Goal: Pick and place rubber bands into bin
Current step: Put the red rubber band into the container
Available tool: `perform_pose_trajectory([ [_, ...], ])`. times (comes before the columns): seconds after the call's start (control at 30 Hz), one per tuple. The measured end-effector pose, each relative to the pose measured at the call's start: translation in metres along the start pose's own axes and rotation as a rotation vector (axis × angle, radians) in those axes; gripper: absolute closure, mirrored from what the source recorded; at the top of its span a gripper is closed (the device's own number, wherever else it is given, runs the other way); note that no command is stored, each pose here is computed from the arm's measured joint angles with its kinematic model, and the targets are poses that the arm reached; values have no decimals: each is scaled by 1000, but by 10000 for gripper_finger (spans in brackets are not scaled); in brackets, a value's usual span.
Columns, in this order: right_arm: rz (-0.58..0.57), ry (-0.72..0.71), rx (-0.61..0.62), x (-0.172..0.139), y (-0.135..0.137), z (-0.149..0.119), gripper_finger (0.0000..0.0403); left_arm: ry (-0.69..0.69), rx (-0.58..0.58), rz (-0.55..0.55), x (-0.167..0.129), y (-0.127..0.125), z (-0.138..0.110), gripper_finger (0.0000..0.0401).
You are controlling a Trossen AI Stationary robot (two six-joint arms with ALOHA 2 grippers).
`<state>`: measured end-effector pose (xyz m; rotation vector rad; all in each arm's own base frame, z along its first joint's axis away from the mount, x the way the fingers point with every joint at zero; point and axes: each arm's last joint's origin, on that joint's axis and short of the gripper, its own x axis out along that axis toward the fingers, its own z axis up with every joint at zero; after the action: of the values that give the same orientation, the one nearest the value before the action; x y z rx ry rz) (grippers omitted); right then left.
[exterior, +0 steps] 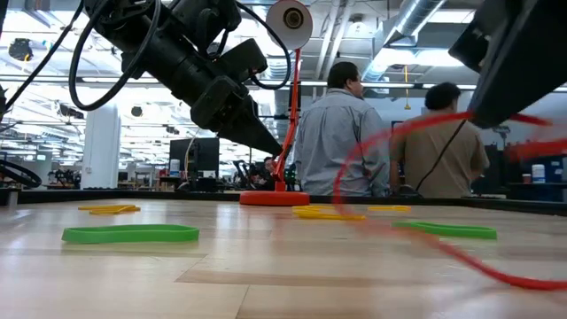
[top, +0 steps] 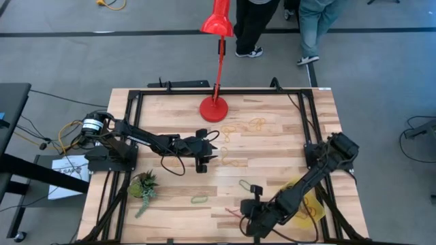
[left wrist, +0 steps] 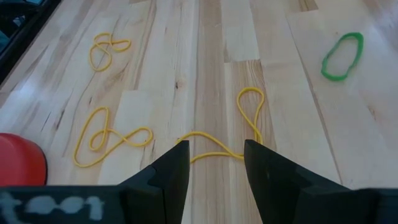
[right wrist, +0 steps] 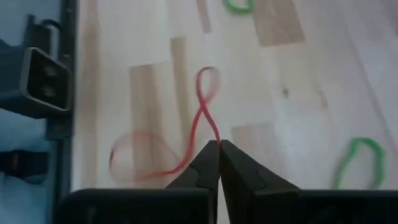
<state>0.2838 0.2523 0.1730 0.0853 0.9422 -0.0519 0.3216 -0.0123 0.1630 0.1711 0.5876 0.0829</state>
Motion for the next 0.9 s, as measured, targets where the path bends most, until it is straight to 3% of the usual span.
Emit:
perform_pose_trajectory([
  [0.1,-14,24,24,7,1,-5,400,1,0,0,0,0,0,257],
  [0.2,-102,79,10,1,0,-15,401,0,0,0,0,0,0,257],
  [0.4,-336,151,53,-57,6,-6,402,0,1,0,0,0,0,257],
  [0.57,-450,232,254,-104,7,5,402,0,0,0,0,0,0,257],
  [0.77,-415,386,410,-136,18,-5,402,-1,0,0,0,0,0,257],
  [0.9,-396,395,541,-155,23,-17,403,11,2,-1,0,0,-1,257],
])
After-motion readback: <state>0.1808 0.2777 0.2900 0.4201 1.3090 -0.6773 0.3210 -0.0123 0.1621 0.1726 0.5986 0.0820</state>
